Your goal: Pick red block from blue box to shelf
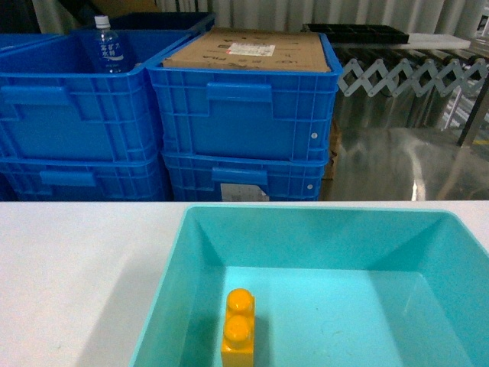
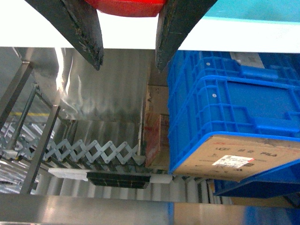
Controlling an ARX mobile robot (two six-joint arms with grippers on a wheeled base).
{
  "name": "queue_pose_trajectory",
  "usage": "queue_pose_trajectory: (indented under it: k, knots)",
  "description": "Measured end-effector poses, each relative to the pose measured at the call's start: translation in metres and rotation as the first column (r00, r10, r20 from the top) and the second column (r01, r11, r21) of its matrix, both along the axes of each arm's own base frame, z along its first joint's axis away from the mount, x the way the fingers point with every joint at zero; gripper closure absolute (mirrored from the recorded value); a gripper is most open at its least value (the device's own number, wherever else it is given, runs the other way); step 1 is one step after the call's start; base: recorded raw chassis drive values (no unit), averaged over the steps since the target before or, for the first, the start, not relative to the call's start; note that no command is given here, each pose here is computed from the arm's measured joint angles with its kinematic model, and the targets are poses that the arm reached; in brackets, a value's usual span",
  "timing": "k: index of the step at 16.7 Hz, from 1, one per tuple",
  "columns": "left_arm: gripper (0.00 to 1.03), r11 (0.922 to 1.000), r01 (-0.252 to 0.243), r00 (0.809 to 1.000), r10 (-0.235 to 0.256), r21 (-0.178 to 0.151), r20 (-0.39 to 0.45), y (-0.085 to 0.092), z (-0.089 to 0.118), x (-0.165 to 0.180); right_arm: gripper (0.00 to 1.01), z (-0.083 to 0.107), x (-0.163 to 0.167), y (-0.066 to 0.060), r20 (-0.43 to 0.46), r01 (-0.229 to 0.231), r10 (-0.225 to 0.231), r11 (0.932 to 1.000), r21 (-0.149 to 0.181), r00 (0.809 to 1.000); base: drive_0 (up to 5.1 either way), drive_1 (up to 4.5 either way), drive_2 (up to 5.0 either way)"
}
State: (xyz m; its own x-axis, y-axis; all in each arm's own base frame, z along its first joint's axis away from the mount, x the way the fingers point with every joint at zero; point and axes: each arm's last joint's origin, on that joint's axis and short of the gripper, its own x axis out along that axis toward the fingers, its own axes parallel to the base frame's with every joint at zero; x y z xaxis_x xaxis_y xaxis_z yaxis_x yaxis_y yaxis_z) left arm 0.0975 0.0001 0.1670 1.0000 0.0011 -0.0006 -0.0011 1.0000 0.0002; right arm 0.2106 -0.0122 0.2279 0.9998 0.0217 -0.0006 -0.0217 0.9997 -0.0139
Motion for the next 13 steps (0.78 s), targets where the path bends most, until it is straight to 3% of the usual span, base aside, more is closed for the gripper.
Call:
queue_pose_trajectory:
  k: [9,13]
  knots:
    - [0.05,1.0000,0.000,1.000,0.000,0.000,0.000,0.000,0.000,0.000,0.73,-0.003,-0.025,0.009,-0.010,-0.023,0.023,0.9997,-0.005,1.000,0.0,0.00,0.0]
    - [0.05,1.0000,0.000,1.000,0.000,0.000,0.000,0.000,0.000,0.000,0.73,-0.019,-0.048,0.006,-0.007,0.015,-0.015,0.9997,0.017,1.000,0.0,0.00,0.0]
